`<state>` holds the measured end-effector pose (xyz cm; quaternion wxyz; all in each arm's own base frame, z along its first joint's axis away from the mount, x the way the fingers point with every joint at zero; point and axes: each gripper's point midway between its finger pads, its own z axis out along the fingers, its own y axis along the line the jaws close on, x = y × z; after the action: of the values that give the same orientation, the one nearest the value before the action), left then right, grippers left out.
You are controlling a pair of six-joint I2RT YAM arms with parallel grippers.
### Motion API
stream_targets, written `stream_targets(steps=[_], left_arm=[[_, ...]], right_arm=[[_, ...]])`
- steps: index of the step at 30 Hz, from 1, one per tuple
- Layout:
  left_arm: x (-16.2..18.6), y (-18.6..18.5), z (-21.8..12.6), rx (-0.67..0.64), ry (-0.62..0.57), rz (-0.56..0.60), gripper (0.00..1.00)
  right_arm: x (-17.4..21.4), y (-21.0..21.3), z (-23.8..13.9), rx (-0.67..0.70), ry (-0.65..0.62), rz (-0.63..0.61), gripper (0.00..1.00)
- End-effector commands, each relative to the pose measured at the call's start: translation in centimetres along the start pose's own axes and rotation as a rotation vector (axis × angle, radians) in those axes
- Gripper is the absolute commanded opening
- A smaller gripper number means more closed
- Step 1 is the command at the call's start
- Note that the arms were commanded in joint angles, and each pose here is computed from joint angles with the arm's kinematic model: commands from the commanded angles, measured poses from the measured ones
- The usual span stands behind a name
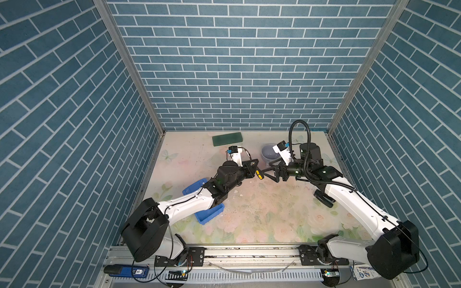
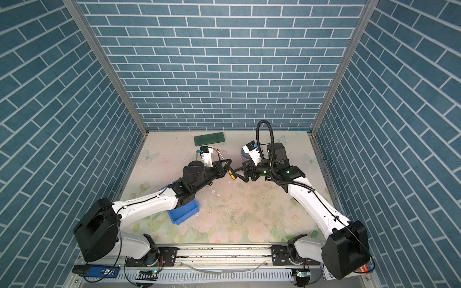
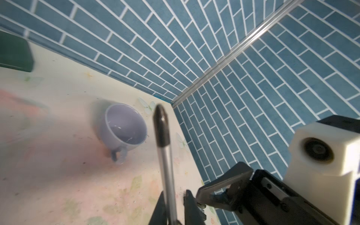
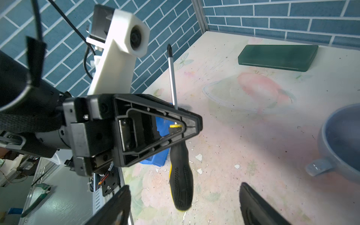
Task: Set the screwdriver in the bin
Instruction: 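Carry the screwdriver with the left gripper over the blue bin while the right gripper withdraws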
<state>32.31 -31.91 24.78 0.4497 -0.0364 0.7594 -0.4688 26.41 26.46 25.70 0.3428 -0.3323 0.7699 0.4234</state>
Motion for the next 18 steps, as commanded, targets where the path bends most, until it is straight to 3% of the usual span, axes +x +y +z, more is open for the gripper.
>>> stream_targets(steps=[1,7,18], left_arm=[[-0.9,2.9,-2.3,-0.140,-0.020,0.032,0.06],[-0.5,7.6,-7.0,-0.359,0.030,0.060,0.07],[0.6,16.0,-16.1,-0.712,0.086,-0.030,0.07]], right_arm=[[-1.6,1.1,-0.3,0.011,-0.006,-0.084,0.93],[-2.1,2.8,1.3,-0.007,0.017,-0.172,0.95],[-3.3,7.8,6.6,-0.097,0.024,-0.326,0.95]])
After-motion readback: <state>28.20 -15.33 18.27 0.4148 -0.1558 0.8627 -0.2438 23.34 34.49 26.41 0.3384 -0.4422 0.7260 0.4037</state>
